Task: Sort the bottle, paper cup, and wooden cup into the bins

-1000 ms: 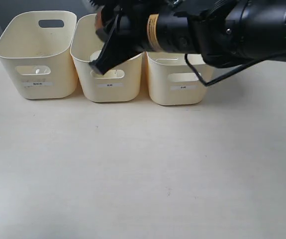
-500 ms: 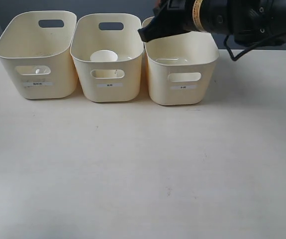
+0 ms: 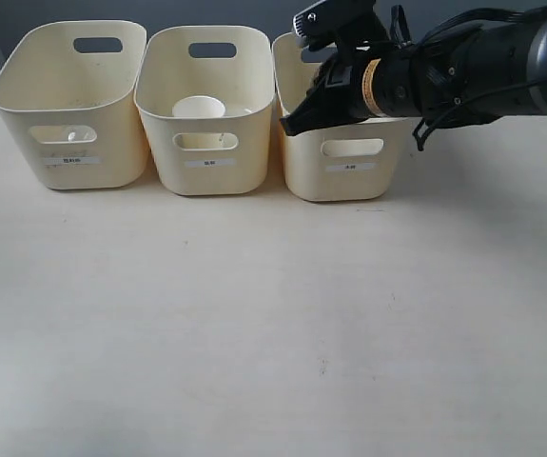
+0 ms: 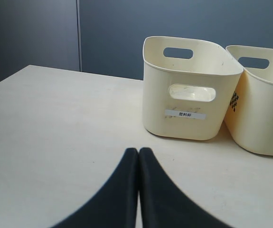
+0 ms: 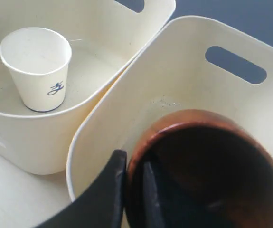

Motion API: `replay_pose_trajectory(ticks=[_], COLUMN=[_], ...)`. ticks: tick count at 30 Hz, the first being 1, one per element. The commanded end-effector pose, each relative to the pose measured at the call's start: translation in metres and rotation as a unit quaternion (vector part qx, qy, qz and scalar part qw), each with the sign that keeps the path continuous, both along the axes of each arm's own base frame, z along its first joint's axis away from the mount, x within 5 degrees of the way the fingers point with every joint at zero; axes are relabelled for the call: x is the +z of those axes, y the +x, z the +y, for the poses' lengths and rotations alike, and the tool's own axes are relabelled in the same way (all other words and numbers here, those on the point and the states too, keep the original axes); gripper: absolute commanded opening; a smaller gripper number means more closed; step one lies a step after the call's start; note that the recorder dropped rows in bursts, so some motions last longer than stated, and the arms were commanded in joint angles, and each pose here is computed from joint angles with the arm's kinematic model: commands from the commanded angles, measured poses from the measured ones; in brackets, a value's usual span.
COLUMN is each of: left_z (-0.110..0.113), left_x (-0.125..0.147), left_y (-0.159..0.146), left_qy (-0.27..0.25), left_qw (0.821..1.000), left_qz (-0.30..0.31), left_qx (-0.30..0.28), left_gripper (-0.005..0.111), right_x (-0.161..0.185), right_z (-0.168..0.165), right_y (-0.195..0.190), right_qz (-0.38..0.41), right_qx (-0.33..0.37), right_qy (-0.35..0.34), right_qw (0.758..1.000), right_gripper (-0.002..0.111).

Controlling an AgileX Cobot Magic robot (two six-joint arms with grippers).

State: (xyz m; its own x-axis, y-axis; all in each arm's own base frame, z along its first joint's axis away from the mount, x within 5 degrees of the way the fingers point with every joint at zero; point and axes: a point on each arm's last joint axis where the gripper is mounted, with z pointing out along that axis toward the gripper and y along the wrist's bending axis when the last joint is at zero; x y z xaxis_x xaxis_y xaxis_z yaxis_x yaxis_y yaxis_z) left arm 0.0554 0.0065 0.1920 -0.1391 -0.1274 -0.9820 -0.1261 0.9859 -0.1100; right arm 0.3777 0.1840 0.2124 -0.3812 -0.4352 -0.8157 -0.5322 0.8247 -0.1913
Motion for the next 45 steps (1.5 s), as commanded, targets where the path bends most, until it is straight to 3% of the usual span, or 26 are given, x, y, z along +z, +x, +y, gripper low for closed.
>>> replay_pose_trajectory(ticks=[1,4,12,21,28,31,45], left_z=[0.000,0.000,0.000,0.000,0.000,0.000,0.000], left_x=[0.000,0.000,0.000,0.000,0.000,0.000,0.000], left_y=[0.000,0.000,0.000,0.000,0.000,0.000,0.000], left_qy=[0.000,0.000,0.000,0.000,0.000,0.000,0.000], left_qw=[1.000,1.000,1.000,1.000,1.000,1.000,1.000], left_qz=[-0.005,-0.005,-0.005,-0.005,-0.005,-0.005,-0.005], left_qx=[-0.002,-0.002,-0.002,-0.002,-0.002,-0.002,-0.002], left_gripper=[0.000,0.000,0.000,0.000,0.000,0.000,0.000], right_x=[-0.001,-0.001,-0.001,0.000,0.035,0.050,0.091], right_z=[-0.004,-0.004,-0.004,-0.007,-0.022,-0.040,-0.093], right_y=[0.002,0.002,0.002,0.003,-0.010,-0.029,-0.130], right_qz=[0.001,0.001,0.003,0.004,-0.035,-0.059,-0.115], right_qx=[-0.009,-0.009,-0.012,-0.037,-0.080,-0.102,-0.124], right_qy=[-0.001,0.000,0.004,0.009,0.018,-0.003,0.024], right_qw=[1.000,1.000,1.000,0.999,0.996,0.993,0.985], right_gripper=[0.000,0.002,0.031,0.031,0.031,0.031,0.031])
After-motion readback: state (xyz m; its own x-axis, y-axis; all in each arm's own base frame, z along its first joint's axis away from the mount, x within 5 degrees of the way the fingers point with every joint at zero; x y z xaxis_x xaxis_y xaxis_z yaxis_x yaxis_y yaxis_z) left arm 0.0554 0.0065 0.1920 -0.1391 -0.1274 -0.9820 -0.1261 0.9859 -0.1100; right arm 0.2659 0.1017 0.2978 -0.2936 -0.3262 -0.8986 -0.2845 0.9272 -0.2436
